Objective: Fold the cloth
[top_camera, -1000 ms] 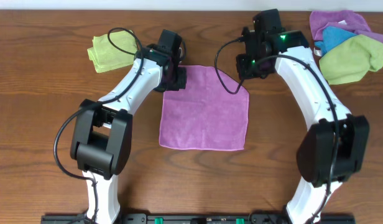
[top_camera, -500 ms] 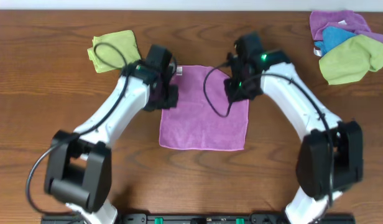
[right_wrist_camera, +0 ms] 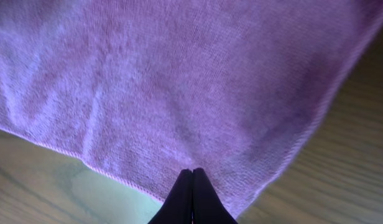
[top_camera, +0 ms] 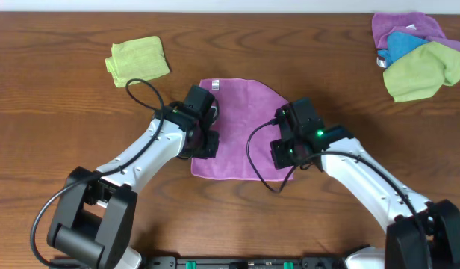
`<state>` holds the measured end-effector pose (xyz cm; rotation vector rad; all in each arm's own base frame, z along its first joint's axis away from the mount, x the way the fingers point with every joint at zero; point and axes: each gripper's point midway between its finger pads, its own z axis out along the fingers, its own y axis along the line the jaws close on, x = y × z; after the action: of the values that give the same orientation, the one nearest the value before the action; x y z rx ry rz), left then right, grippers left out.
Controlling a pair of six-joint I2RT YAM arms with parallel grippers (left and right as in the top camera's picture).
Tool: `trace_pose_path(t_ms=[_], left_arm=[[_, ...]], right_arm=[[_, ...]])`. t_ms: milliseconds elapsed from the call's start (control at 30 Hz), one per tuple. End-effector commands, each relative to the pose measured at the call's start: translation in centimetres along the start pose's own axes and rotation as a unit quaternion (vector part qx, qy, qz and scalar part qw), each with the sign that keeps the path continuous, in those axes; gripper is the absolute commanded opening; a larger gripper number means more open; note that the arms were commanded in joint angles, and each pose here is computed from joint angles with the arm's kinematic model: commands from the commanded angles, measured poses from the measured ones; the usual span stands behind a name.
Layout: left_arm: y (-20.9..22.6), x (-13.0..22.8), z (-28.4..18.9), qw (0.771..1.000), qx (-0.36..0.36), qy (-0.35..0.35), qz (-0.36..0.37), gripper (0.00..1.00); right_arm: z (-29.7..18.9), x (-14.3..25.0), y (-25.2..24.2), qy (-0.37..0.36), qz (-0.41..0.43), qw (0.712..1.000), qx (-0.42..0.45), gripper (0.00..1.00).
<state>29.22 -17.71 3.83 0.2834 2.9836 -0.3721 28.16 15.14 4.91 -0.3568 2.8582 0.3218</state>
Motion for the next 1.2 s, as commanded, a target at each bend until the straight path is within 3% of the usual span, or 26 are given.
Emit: trace_pose_path(t_ms=[0,200,733,1167], left_arm=[[1.1,-0.4,-0.2,1.000,-0.023,-0.013,-0.014,0.06],[1.5,-0.1,0.4,0.999,-0.031,-0.004,-0.017,0.06],[2.3,2.8,2.7,0.996,-0.051,0.066,-0.030,0.06],[2.8,8.0,5.2,0.990,-0.031,0.120,-0.061,0.06]], right_arm=[[0.3,0.0,0.4,-0.008,0.015,1.000,-0.007,0.02],[1.2,0.0,0.2,-0.010,0.015,1.000,-0.007,0.02],[5.6,3.0,-1.0,0.073,0.036,0.997,0.012,0.02],[5.5,6.5,-1.7,0.135,0.051,0.989,0.027,0.02]])
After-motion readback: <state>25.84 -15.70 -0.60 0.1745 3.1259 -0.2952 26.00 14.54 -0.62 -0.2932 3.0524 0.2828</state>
